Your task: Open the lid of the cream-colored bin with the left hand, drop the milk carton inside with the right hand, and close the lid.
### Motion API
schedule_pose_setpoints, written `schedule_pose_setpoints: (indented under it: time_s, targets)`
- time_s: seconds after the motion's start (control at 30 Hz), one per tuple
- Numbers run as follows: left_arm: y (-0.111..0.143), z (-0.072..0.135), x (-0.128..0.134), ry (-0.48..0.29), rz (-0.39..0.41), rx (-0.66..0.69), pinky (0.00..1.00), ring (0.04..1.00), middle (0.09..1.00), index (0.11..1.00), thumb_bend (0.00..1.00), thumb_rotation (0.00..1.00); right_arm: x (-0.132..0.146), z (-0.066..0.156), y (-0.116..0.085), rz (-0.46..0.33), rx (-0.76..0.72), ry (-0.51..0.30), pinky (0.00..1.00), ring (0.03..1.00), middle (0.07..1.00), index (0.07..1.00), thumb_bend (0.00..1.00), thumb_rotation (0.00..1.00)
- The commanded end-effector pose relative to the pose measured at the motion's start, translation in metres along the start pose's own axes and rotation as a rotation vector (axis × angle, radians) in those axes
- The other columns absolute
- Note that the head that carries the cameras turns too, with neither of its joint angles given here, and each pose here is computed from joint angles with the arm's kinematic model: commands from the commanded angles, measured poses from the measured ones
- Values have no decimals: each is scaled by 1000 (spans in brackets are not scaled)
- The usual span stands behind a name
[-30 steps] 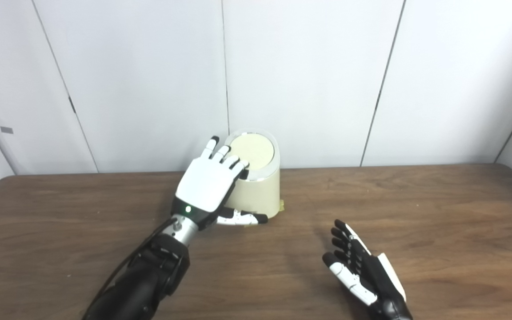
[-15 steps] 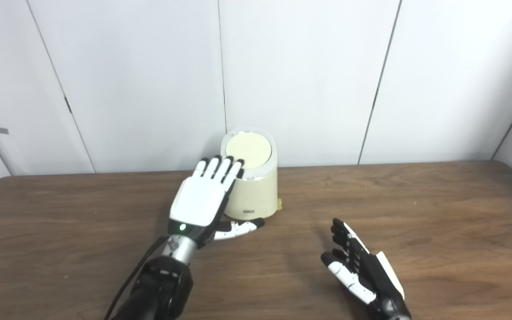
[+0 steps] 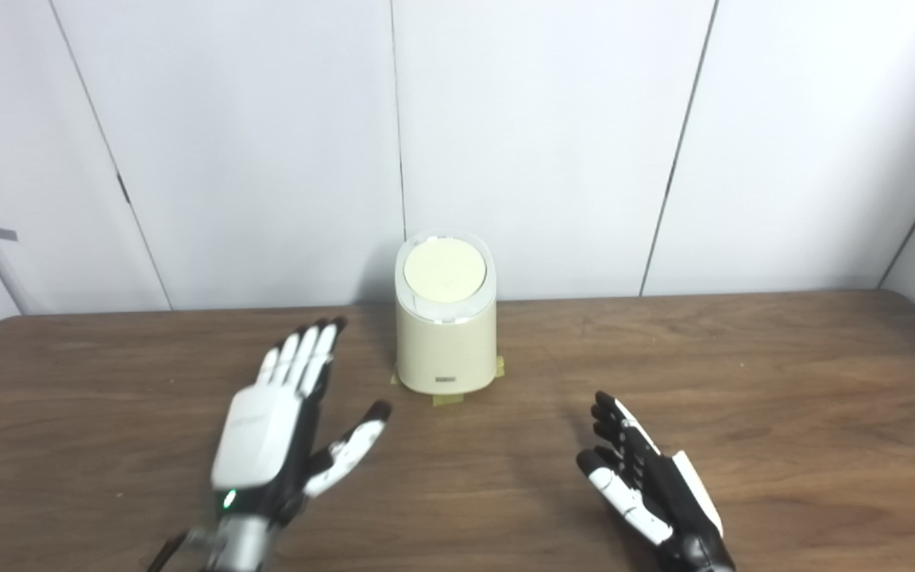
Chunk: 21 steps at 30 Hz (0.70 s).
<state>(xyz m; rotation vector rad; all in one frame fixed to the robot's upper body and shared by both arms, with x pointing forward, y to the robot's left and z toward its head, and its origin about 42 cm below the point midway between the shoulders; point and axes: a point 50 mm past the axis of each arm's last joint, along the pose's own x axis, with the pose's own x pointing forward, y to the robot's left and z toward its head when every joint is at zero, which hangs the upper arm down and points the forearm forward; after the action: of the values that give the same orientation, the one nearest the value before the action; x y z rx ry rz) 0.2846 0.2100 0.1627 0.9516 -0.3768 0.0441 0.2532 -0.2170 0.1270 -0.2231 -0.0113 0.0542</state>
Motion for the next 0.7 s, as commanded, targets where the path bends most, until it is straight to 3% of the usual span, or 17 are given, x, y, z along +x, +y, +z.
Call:
schedule_pose_setpoints:
  time_s: [0.0,0.1,0.23,0.3,0.4,0.5,0.6,0.67]
  targets:
    - [15,7,1,-57,102,-115,1000,1000,1000,1000,468,995,-2,-4,-7,-10,-12,6,885,921,936,951,504,664]
    - [16,-4,-18,-49,145,-315,954,979,984,978,333,976,-3,-5,-8,-24,17,2,891,921,928,947,529,648]
    - [11,-17,-35,-8,196,-446,806,887,894,881,215,894,-3,-7,-9,-37,63,-27,885,918,920,930,384,640]
    - [8,-23,-45,18,225,-500,739,831,841,828,183,794,-2,-7,-10,-68,83,-46,841,888,895,892,272,550]
    - [5,-27,-56,62,235,-596,697,791,804,787,163,581,-1,-8,-10,-114,105,-71,794,846,861,849,205,335]
    - [4,-31,-60,114,224,-669,703,790,807,786,169,435,0,-10,-11,-180,126,-94,720,783,804,789,237,159]
    - [4,-33,-60,144,208,-707,709,786,801,774,183,291,0,-10,-13,-221,117,-102,668,740,767,749,265,71]
    - [0,-34,-60,174,198,-719,706,783,797,769,190,271,1,-10,-16,-236,102,-104,646,724,752,737,275,72]
